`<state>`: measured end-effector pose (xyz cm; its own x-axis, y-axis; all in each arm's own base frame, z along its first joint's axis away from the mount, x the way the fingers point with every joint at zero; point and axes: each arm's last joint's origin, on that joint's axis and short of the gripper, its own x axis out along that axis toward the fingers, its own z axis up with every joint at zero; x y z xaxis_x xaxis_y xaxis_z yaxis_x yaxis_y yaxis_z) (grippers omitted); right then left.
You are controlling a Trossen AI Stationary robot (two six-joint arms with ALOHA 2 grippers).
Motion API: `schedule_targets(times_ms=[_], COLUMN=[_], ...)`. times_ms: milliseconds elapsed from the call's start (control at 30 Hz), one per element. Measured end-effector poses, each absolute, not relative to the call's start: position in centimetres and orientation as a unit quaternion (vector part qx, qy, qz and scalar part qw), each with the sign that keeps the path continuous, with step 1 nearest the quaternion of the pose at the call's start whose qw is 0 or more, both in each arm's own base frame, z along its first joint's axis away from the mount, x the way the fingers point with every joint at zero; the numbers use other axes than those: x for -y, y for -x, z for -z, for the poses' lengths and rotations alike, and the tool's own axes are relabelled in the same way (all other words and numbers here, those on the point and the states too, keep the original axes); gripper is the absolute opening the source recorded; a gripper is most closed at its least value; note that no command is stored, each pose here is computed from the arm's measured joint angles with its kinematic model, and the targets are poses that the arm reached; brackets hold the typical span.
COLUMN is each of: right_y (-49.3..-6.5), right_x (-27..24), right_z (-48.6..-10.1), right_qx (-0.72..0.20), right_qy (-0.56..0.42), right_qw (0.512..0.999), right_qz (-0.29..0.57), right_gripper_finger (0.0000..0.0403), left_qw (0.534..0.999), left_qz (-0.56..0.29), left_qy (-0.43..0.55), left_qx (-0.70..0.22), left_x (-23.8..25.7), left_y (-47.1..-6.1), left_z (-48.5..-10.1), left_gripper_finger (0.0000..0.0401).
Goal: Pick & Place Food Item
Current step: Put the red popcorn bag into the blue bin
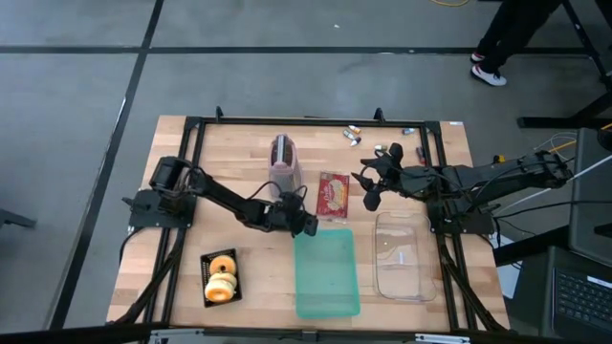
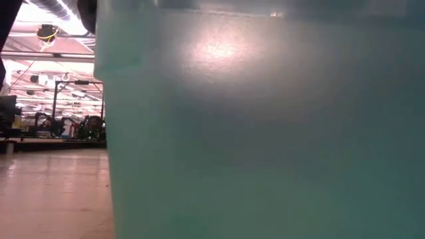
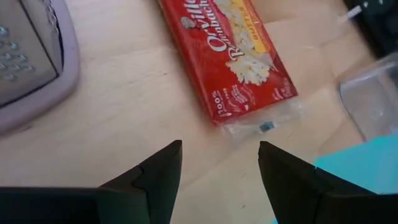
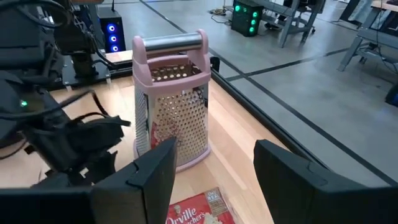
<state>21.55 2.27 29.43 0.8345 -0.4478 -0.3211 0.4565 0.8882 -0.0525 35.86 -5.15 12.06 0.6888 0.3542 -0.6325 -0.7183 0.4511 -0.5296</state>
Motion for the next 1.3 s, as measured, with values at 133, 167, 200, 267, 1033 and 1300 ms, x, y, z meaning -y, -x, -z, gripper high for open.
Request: schedule_targets(times_ms=[133,167,200,267,1033,1300], right_y=[-21.5,-21.5,-21.5,-21.5,-21.7,-21.7], right_x=[-2.6,-2.6,-2.7,-2.8,-3.5,-3.5], right_z=[-29.5,-29.5,-29.5,-29.5,-30.0,-30.0], right_qx=[-0.164,-0.164,-0.165,-0.163,-0.14,-0.139], right_qy=[-0.01,-0.007,-0.003,-0.002,-0.003,-0.003], right_qw=[0.959,0.96,0.96,0.961,0.971,0.971], right_qz=[0.229,0.227,0.225,0.223,0.196,0.196], right_gripper_finger=[0.0212,0.0212,0.0212,0.0212,0.0212,0.0212], left_qw=[0.806,0.803,0.801,0.799,0.802,0.812], left_qz=[-0.332,-0.332,-0.333,-0.331,-0.319,-0.294], left_qy=[0.434,0.439,0.442,0.447,0.45,0.458], left_qx=[-0.226,-0.227,-0.227,-0.23,-0.229,-0.209], left_x=[4.7,4.5,4.4,4.2,2.4,2.5], left_y=[-36.0,-36.1,-36.1,-36.1,-36.7,-38.0], left_z=[-11.3,-11.2,-11.1,-11.1,-10.9,-9.0], left_gripper_finger=[0.0208,0.0208,0.0208,0.0208,0.0207,0.0205])
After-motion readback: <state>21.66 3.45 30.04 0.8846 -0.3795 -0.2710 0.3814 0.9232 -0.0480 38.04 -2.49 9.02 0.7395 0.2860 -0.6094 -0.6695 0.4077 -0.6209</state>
